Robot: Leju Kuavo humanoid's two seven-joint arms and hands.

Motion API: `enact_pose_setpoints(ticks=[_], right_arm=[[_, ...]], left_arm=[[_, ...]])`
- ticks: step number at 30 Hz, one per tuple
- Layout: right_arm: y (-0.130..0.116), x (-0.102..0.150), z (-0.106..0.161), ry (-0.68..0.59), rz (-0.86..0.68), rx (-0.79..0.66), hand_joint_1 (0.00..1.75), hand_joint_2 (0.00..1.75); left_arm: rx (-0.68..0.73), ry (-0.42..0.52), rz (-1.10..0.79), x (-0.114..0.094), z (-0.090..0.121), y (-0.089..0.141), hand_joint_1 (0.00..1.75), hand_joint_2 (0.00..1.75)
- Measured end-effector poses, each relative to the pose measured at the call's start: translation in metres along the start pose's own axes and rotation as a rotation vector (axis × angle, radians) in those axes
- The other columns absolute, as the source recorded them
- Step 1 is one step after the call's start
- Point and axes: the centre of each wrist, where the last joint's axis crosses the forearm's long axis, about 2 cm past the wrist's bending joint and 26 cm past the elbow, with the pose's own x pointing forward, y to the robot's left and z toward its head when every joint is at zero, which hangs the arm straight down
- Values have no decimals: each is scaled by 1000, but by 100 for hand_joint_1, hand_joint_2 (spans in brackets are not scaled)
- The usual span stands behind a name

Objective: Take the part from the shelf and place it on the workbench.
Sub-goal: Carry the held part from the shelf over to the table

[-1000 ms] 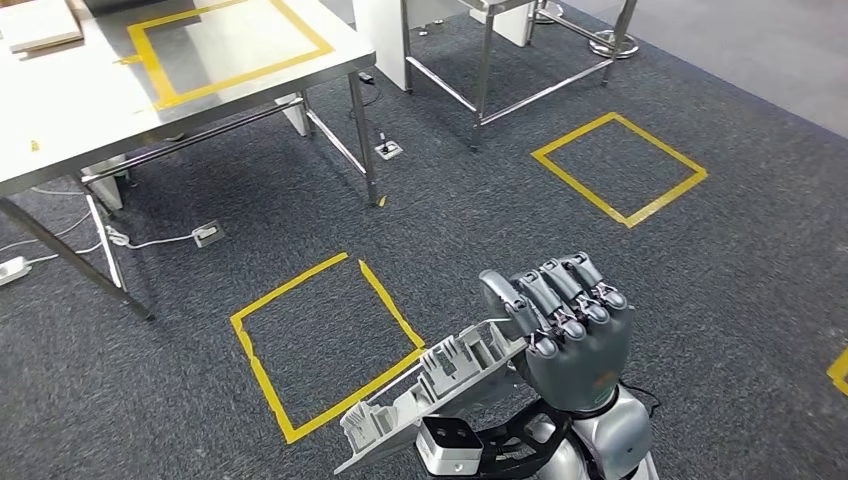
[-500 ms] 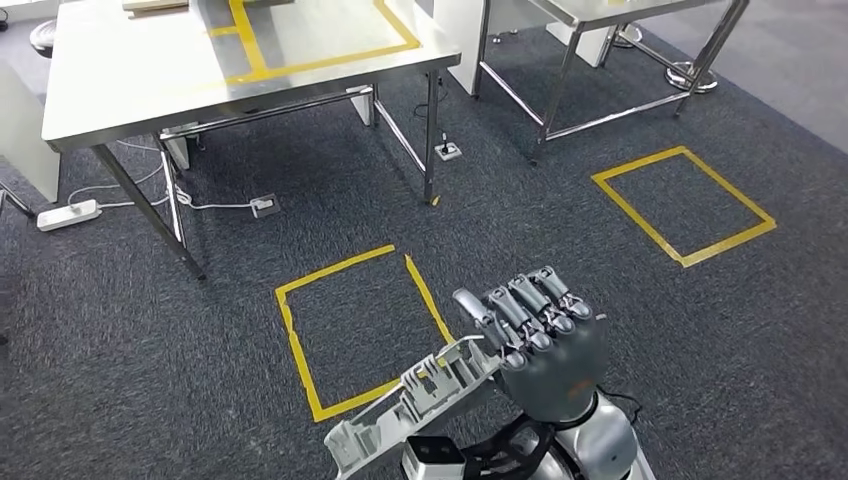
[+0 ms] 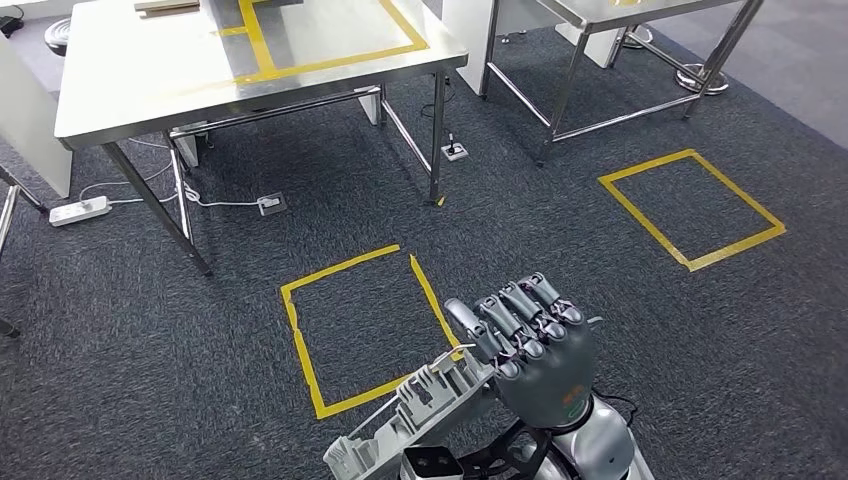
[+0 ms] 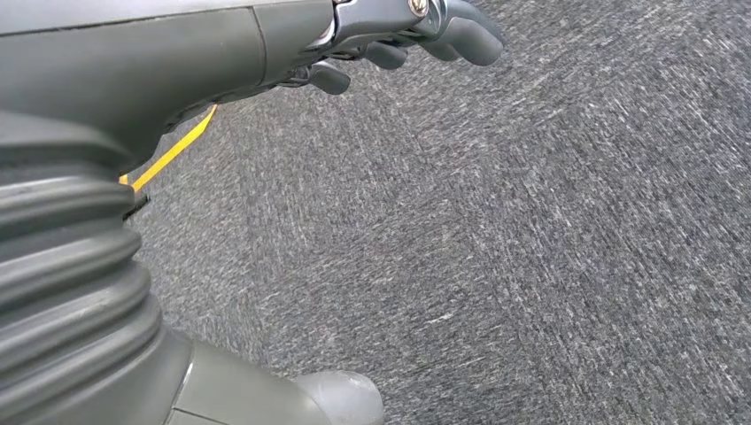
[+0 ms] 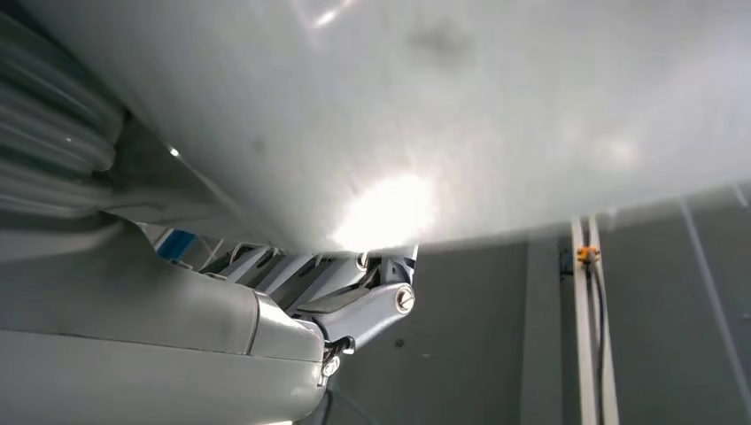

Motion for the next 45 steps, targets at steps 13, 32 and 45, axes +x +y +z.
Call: enact_pose_setpoints(ticks=[13,32,45], right_arm=[[1,-1,0,-12,-23,-7,175,175],[12,-9,1,-15,-40,0,175,175],[18,-12,13,-33,-83,26,175,175]], left_arm=[[7,-2,-1,2,-2,3,0,175],[4,-3,-10,7,-5,7,0,175],[6,-15,0,8,-5,6,0,175]])
